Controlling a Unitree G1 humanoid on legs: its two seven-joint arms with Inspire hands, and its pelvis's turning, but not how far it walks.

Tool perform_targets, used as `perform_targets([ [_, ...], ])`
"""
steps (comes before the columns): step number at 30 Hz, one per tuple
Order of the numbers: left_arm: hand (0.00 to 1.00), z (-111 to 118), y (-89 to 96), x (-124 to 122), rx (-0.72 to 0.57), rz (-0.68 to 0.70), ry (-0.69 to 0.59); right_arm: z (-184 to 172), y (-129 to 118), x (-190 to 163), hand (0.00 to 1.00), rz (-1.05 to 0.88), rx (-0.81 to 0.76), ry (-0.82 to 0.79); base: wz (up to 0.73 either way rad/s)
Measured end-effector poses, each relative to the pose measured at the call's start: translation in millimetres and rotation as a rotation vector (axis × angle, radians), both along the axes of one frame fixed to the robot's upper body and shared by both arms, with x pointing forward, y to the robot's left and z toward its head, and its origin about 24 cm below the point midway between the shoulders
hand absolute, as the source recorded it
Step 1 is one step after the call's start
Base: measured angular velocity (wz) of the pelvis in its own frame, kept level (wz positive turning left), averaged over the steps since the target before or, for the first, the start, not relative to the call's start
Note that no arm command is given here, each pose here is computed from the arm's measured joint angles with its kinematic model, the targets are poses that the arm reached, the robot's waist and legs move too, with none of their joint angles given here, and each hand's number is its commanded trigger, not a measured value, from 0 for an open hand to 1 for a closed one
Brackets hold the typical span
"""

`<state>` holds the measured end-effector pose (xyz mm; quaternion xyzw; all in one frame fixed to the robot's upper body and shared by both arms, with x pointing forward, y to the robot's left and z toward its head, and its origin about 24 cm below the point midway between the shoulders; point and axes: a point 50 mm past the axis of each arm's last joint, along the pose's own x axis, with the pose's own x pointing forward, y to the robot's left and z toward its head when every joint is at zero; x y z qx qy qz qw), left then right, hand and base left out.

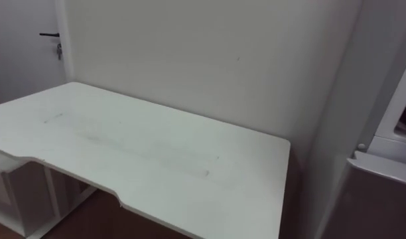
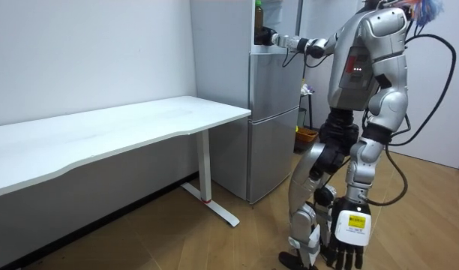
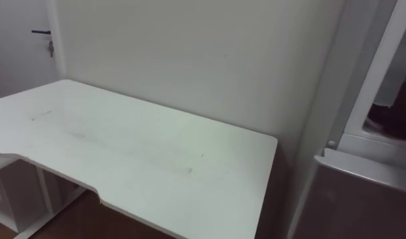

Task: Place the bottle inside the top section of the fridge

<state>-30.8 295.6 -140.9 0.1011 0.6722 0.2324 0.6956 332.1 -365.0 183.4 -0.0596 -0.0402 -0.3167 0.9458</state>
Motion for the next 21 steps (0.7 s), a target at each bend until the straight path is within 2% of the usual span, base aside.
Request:
perform_targets([
  [9, 0.00, 2.2, 1.8, 9.3, 0.011, -0.015, -0.038, 1.7, 1.1, 0.4, 0.00, 0.011, -0.007, -0.011, -0.02],
  [21, 0.00, 1.8, 1.1, 9.2, 0.000, 0.015, -0.052, 2.1, 2.0, 0.7, 0.00, 0.017, -0.009, -0.012, 0.00],
])
